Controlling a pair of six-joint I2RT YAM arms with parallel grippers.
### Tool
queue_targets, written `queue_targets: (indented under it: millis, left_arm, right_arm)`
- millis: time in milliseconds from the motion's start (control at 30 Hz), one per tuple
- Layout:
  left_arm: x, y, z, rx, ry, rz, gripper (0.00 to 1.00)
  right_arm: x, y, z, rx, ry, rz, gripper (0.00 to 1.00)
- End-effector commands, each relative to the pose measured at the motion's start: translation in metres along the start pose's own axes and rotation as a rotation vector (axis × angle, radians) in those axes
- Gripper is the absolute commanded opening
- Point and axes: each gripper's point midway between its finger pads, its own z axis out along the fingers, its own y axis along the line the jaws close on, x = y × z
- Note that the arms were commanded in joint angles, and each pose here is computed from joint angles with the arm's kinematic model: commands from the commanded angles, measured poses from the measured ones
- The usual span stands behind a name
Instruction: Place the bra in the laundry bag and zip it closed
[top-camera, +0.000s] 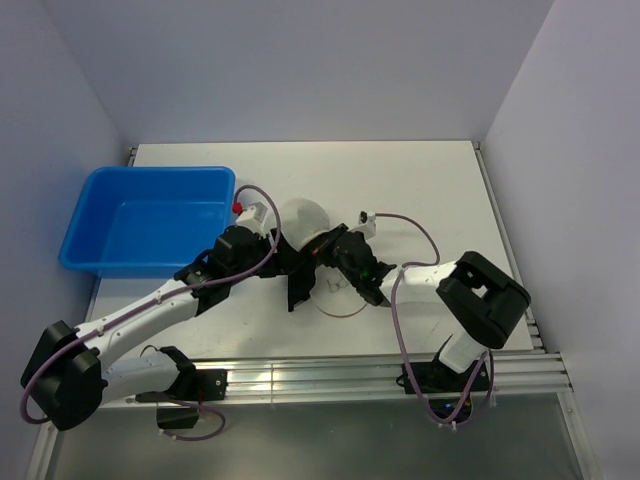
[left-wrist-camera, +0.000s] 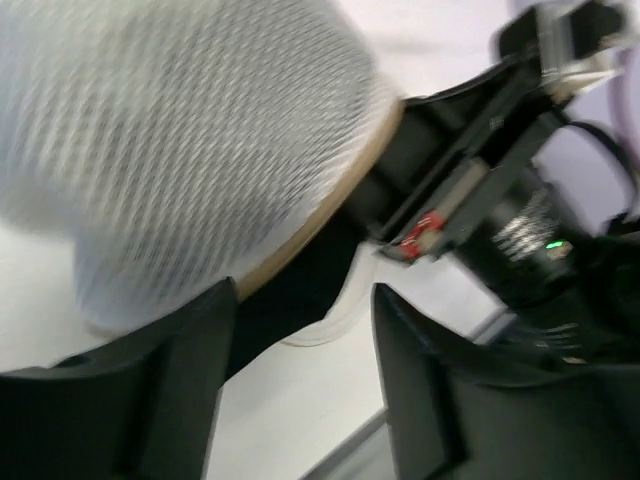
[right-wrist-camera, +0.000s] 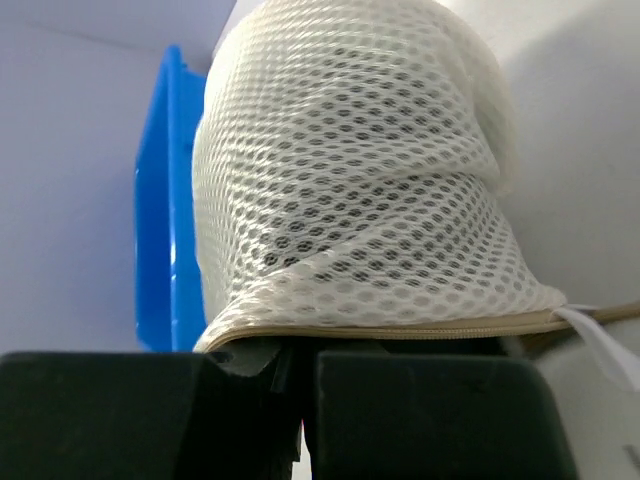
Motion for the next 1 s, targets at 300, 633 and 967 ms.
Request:
queue_targets:
  millis: [300,633,967]
  left_arm:
    - [0.014,0.080,-0.049,-0.258,-0.192,-0.052,0.67]
    - [-0.011,0.069,-0.006,-0.199,-0.273,0.073,0.76]
    - [-0.034,0.092,0.061,-0.283,-0.269,0.081,0.60]
  right_arm:
    - [-0.017,0.003,0.017,0.022,-0.070,0.021,0.00]
    - [-0.023,0.004,0.017,0.014,-0.058,0.012,0.00]
    - [-0.027,0.005,0.013,-0.011,-0.046,0.020,0.00]
